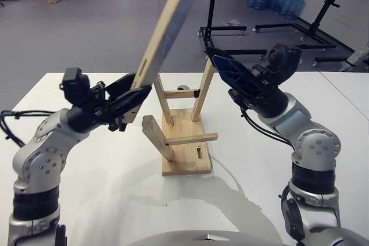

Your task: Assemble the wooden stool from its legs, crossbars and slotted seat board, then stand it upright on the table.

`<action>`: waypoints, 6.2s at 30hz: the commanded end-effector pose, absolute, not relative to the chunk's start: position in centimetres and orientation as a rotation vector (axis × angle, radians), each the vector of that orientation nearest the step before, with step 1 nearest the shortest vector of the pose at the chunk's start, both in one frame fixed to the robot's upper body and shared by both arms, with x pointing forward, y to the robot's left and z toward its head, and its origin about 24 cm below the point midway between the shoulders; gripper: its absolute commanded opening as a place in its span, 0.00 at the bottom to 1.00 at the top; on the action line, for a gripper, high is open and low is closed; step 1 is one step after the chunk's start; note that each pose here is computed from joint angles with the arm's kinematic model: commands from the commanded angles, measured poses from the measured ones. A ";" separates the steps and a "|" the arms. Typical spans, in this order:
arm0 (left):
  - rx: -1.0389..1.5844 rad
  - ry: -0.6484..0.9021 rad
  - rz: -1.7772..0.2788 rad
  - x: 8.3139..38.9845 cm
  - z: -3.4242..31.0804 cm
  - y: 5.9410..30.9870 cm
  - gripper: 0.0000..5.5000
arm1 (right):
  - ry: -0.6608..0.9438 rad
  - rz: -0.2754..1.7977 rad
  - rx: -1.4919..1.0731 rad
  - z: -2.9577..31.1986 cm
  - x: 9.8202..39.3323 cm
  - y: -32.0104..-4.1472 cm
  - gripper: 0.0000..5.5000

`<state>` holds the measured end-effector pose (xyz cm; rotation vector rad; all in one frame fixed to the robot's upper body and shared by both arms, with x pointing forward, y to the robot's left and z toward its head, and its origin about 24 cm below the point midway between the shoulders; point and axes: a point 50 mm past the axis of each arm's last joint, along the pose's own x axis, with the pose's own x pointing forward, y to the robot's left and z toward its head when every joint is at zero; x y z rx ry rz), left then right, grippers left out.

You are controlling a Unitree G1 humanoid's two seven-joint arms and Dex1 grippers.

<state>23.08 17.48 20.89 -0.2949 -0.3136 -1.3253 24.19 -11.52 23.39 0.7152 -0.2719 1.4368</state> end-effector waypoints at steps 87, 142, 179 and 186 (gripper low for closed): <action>-0.620 -0.295 -0.797 23.7 17.2 26.7 0.63 | 0.029 1.364 -0.091 10.6 22.6 -18.7 0.37; -0.543 -0.130 -0.963 23.1 15.0 19.0 0.63 | 0.144 1.528 -0.261 12.8 24.7 -13.6 0.37; -0.424 -0.120 -0.955 24.3 15.1 19.3 0.63 | 0.214 1.251 -0.261 13.6 24.0 -14.5 0.74; -0.403 -0.174 -0.861 25.6 16.1 18.9 0.63 | -0.113 1.045 -0.006 18.1 22.2 -15.5 0.74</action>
